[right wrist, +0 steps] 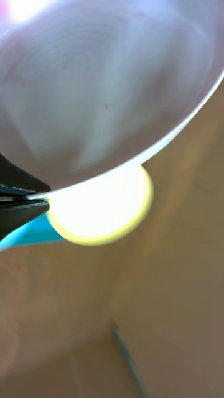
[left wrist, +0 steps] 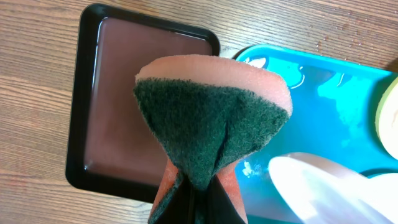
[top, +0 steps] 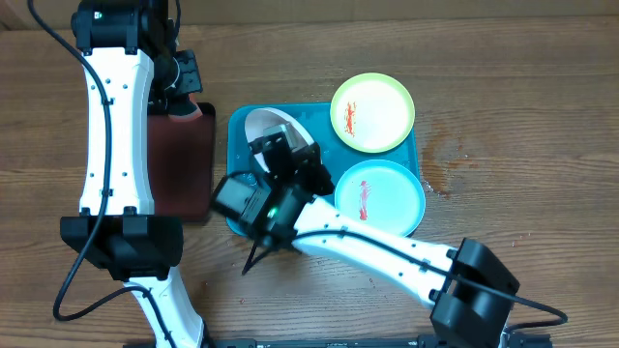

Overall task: Clean dirty plates on tray and stack at the side
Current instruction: 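Carry the white plate right and set it on the table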

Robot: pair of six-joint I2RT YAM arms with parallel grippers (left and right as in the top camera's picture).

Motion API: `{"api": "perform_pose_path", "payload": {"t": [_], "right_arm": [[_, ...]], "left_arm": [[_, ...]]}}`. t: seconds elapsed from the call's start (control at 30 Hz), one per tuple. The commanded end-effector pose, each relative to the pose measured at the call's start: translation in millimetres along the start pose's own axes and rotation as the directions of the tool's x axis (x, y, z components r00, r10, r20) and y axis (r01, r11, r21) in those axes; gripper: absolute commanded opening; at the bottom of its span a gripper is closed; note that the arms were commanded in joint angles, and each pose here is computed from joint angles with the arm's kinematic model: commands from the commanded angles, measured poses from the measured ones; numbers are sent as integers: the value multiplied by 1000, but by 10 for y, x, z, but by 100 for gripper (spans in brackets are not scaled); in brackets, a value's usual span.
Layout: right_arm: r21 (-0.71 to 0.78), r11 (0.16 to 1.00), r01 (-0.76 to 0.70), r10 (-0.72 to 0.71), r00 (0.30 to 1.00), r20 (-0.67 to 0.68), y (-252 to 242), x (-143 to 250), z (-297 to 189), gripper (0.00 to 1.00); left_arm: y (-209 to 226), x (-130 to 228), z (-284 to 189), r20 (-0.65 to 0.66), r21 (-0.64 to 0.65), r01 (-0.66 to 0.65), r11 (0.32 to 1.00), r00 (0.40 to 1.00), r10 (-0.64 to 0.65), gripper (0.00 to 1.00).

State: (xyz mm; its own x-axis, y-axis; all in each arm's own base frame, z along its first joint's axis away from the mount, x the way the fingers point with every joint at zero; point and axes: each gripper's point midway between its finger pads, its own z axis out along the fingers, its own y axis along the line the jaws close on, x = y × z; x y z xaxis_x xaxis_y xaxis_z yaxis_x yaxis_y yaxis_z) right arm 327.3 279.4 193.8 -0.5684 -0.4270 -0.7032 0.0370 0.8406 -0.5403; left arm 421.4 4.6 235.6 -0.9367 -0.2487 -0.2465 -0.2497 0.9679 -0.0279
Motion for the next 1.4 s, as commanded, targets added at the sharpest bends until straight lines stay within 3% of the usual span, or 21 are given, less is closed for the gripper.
{"api": "perform_pose_path", "payload": {"t": [0.0,0.2,0.4,0.57,0.8,1.0,1.37], "right_arm": [[-224,964,-146,96,971,-219,115,115,57,4],[-357,861,-363,211,892,-399,-77,23,202,4],[-521,660,-541,242,810,-534,-418,-178,306,4],[-549,533,-644,253,741,-623,-744,-172,499,4],[-376,479,-793,377,573,-728,-1490,138,1010,4],[-67,568,-821,545,435,-717,-2203,858,1585,4],[197,502,-842,656,222,-722,-2409,2087,1975,4]], "left_arm": [[0,15,-24,-1,11,-12,1000,1000,12,4],[0,15,-24,-1,11,-11,1000,1000,12,4],[1,25,-24,-5,10,-12,1000,1000,12,4],[2,25,-24,-5,11,-12,1000,1000,12,4],[-3,13,-24,0,13,-11,1000,1000,11,4],[-48,-15,-25,10,36,-12,999,1000,12,4],[-48,-16,-25,10,36,-13,999,1000,12,4]]}}
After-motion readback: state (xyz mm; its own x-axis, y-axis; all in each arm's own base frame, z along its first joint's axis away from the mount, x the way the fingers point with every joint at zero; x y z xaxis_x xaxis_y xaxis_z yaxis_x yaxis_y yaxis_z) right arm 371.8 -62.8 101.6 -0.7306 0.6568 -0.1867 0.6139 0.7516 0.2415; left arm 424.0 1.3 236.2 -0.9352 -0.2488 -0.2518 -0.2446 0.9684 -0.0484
